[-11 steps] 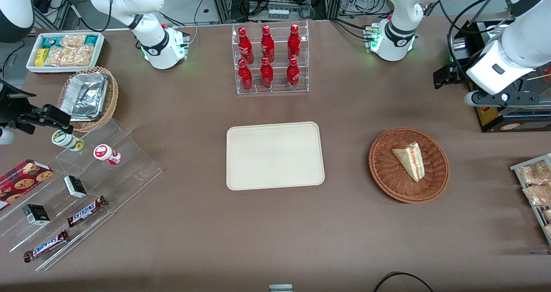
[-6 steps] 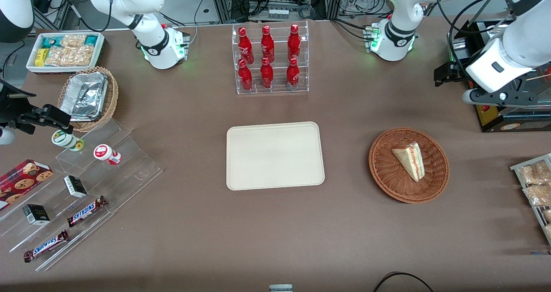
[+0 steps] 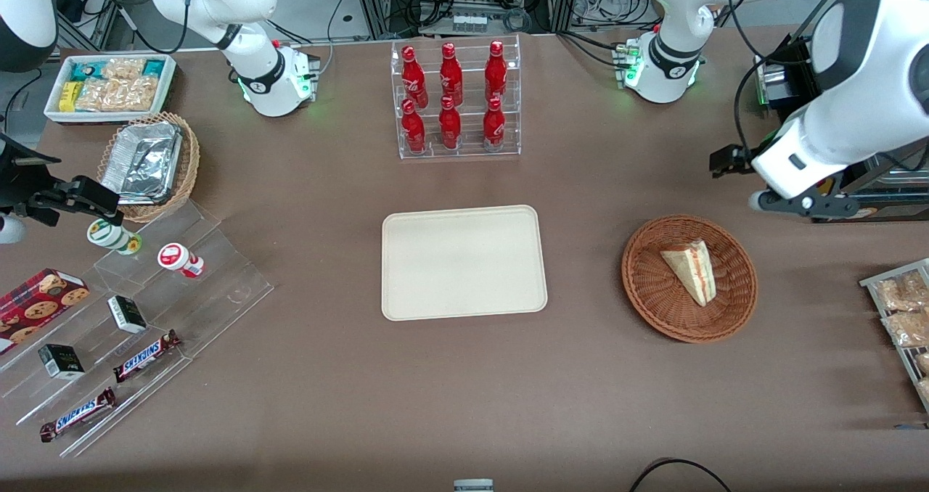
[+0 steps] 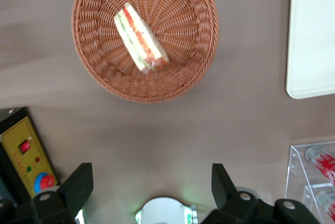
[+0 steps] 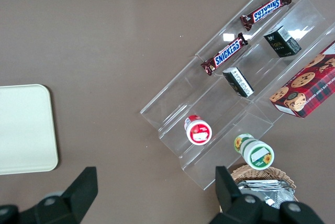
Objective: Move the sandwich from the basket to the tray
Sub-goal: 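Move the left gripper over the wicker basket above the sandwich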
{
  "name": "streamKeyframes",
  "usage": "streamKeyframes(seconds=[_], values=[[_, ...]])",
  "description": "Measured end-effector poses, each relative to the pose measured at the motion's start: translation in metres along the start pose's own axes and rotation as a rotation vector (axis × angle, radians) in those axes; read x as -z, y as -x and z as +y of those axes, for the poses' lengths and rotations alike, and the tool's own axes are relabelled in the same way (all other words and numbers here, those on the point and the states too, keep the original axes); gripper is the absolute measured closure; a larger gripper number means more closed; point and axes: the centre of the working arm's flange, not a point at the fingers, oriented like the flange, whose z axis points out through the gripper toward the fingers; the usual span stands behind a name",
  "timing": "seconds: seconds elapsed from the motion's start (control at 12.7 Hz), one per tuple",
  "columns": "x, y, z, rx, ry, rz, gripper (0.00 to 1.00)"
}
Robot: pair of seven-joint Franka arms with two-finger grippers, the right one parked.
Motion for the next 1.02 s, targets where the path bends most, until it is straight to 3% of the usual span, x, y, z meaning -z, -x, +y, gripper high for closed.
streamKeyframes(seconds=[0.55, 1.02], values=[[-0.099, -0.03, -0.02, 0.035, 0.011, 0.113, 0.0], [-0.15, -0.047, -0.026, 0.074, 0.02, 0.161, 0.0]])
